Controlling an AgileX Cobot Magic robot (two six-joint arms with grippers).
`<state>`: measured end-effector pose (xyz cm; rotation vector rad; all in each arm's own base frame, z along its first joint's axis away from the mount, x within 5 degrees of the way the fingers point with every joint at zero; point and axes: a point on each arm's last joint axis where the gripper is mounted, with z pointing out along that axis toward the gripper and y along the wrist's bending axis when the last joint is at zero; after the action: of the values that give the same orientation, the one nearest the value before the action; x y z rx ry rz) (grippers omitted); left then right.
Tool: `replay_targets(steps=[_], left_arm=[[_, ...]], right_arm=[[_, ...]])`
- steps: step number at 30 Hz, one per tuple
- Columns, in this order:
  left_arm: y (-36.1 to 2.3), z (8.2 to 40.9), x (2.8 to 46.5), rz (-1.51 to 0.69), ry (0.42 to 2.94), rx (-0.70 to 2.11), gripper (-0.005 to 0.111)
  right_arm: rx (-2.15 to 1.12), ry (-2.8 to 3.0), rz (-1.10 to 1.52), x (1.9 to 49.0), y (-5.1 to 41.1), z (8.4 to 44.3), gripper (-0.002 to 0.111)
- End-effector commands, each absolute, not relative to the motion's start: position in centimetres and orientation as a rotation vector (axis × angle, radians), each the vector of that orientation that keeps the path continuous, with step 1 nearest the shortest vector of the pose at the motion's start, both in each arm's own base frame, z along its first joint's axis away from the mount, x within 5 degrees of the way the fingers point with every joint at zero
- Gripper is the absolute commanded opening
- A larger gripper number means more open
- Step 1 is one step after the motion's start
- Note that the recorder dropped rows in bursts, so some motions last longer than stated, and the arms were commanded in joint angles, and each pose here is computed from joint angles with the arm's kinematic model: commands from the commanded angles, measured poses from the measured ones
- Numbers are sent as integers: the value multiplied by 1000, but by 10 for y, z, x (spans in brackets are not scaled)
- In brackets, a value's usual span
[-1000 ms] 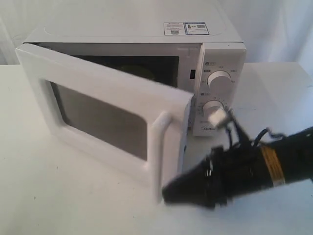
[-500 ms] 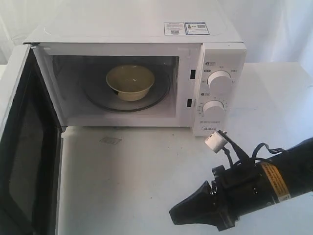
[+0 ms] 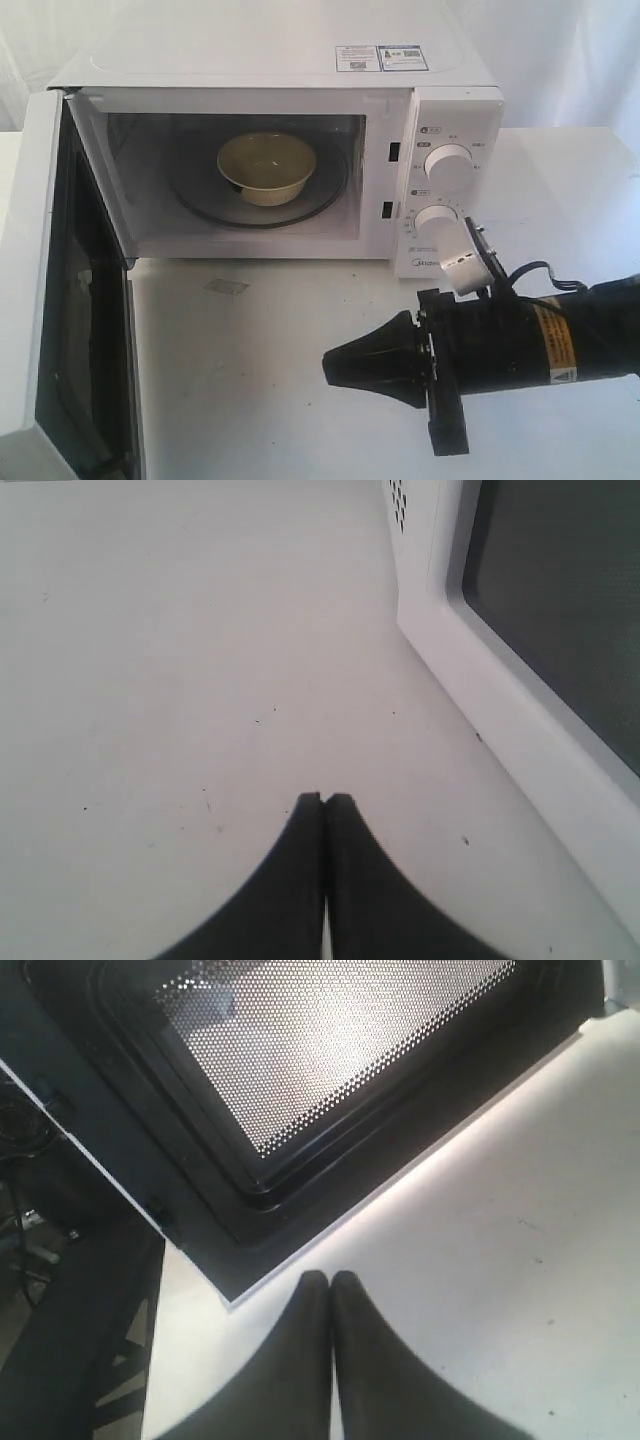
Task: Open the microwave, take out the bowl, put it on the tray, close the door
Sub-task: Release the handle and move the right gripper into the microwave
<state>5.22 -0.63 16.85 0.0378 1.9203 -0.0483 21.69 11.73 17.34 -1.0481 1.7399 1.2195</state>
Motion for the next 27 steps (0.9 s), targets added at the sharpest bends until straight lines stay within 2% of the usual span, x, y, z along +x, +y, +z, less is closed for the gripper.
replay_targets(steps=[1, 5, 9, 12, 15, 20, 21, 22, 25, 26, 27], left_arm=[[-7, 168, 52, -58, 1919, 31, 0], [-7, 168, 52, -58, 1919, 31, 0], [-7, 168, 52, -58, 1919, 31, 0], [-7, 168, 52, -58, 1919, 31, 0], [-7, 168, 52, -58, 1919, 31, 0], [-7, 168, 52, -58, 1919, 31, 0], [-7, 168, 52, -58, 1919, 31, 0], [-7, 168, 52, -58, 1919, 31, 0], [-7, 168, 52, -58, 1919, 31, 0], [-7, 168, 52, -58, 1919, 31, 0], [-7, 168, 52, -58, 1919, 31, 0]], right_arm=[[-1134, 1657, 1204, 218, 133, 181, 0], [-1270, 1668, 1099, 219, 158, 181, 0], [-1311, 1777, 887, 228, 184, 180, 0], [-1283, 1907, 513, 242, 201, 181, 0], [-1332, 1838, 94, 251, 221, 199, 0], [-1424, 1605, -158, 261, 249, 238, 1], [-1402, 1604, -181, 265, 250, 243, 5], [-1382, 1604, -217, 271, 252, 246, 15], [-1421, 1526, -362, 284, 257, 248, 56], [-1438, 1501, -415, 290, 260, 245, 63], [-1446, 1497, -454, 296, 263, 240, 63]])
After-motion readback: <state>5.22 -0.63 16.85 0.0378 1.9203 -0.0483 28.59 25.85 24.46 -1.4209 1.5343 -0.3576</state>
